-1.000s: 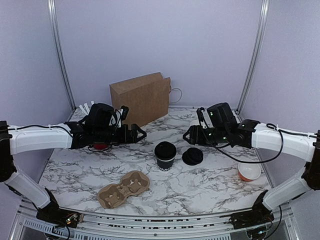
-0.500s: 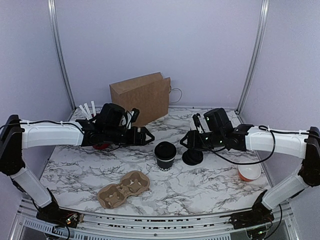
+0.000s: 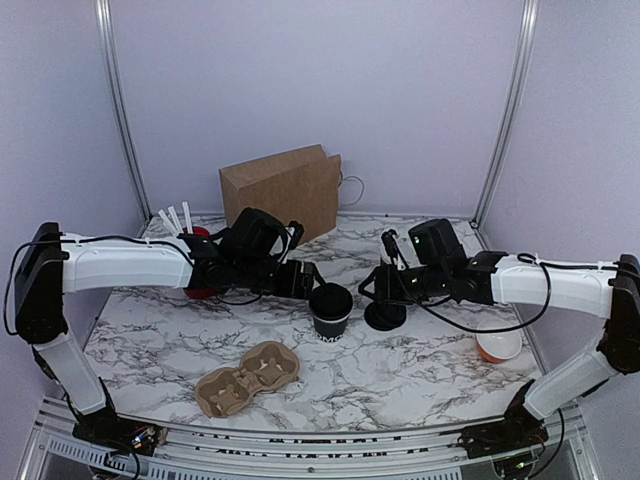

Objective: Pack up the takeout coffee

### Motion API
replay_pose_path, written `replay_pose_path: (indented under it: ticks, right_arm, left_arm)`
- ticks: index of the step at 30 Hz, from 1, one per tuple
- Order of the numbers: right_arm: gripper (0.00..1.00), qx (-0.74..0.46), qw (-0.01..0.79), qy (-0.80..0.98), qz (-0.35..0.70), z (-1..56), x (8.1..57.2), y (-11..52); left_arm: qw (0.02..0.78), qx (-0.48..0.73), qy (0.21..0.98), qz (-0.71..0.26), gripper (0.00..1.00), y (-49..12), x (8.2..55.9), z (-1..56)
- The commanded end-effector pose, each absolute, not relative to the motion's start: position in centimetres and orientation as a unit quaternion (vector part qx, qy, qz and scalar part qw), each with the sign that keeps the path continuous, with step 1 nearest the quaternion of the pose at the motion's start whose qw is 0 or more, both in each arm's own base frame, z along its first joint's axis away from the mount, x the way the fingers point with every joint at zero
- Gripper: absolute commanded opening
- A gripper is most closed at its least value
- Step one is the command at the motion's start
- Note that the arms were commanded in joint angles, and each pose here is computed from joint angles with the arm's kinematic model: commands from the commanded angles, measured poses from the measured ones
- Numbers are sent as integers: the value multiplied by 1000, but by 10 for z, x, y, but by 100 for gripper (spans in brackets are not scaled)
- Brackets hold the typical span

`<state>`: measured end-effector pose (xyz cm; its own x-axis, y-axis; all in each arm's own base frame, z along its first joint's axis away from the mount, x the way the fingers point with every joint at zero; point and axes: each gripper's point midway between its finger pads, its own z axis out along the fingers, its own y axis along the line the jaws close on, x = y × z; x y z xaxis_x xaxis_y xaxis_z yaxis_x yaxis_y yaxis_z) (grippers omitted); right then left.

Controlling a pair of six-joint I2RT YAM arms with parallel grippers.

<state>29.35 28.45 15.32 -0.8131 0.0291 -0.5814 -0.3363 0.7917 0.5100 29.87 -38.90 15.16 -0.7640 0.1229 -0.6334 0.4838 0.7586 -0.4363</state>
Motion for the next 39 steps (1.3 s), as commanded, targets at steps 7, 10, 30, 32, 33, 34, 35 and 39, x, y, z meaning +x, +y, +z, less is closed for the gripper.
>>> replay_pose_path:
  ticks: [7,10,30,32,33,34,35,39]
  right_arm:
    - [47,-89,287,889,346,145,283,287]
    - [46,-82,286,887,354,143,284,289]
    - [45,-82,276,887,362,143,293,301]
    - [44,-80,278,886,363,144,293,301]
    - [44,-79,279,886,362,145,293,300]
    - [45,-77,280,886,362,146,294,300]
    - [44,-75,282,886,360,146,294,299]
    - [45,-74,288,885,358,150,295,297]
  left_arm:
    - [300,202,898,-250,81,-385,306,155]
    - [300,204,898,-249,79,-388,308,153]
    - [281,210,896,-273,74,-404,302,148]
    - [280,211,896,-272,73,-405,302,147]
    - [280,211,896,-271,73,-406,302,145]
    - [279,211,897,-271,73,-406,302,145]
    - [280,211,897,-271,73,-406,303,145]
    - [279,213,896,-271,73,-409,302,144]
